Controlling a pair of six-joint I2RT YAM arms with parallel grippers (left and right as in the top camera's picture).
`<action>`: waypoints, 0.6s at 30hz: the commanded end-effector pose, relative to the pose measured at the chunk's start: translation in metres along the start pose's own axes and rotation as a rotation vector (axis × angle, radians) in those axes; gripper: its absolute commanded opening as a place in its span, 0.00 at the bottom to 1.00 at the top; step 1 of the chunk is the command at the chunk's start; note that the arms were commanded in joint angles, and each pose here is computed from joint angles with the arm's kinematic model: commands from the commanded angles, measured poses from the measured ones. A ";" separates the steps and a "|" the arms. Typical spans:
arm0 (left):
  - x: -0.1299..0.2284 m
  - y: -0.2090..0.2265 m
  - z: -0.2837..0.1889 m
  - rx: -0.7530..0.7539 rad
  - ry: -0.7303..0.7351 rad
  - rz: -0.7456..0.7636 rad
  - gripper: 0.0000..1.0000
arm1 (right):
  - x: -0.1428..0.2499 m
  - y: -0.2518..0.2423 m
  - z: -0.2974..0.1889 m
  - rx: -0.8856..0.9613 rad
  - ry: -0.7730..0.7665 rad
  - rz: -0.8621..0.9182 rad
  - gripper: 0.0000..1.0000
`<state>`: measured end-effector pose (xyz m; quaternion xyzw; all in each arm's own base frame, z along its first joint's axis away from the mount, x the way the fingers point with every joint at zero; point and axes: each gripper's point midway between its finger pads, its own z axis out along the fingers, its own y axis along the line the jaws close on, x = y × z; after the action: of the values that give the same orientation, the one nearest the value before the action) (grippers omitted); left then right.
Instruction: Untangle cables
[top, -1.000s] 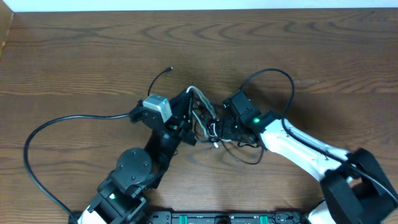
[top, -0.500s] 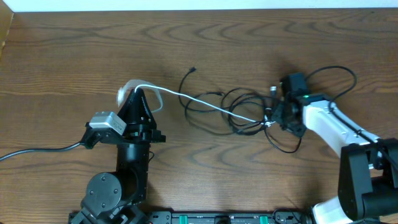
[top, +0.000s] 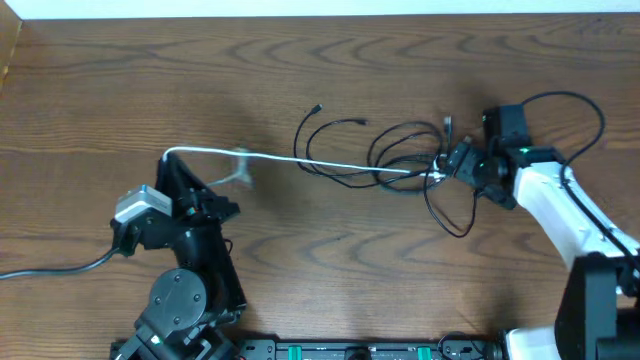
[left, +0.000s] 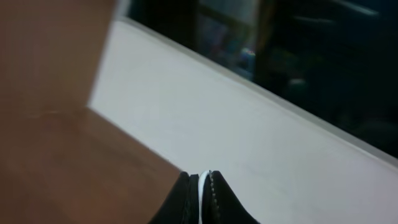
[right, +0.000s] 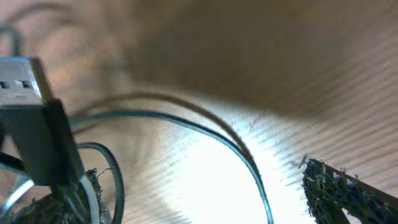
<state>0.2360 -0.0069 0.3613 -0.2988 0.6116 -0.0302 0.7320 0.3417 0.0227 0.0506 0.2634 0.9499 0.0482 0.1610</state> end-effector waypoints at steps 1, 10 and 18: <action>-0.017 0.035 -0.005 -0.204 -0.073 -0.006 0.08 | -0.039 -0.005 -0.032 0.012 -0.145 0.009 0.99; -0.020 0.048 -0.008 -0.291 -0.100 -0.004 0.08 | -0.012 0.072 -0.089 -0.536 -0.019 -0.225 0.99; -0.007 0.041 -0.003 -0.296 -0.082 0.065 0.08 | 0.022 0.135 -0.165 -1.115 0.020 -0.541 0.99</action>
<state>0.2189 0.0256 0.3484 -0.3775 0.5896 0.0727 0.7103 0.3556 0.1225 0.1869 -0.0104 0.8728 0.4110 0.2632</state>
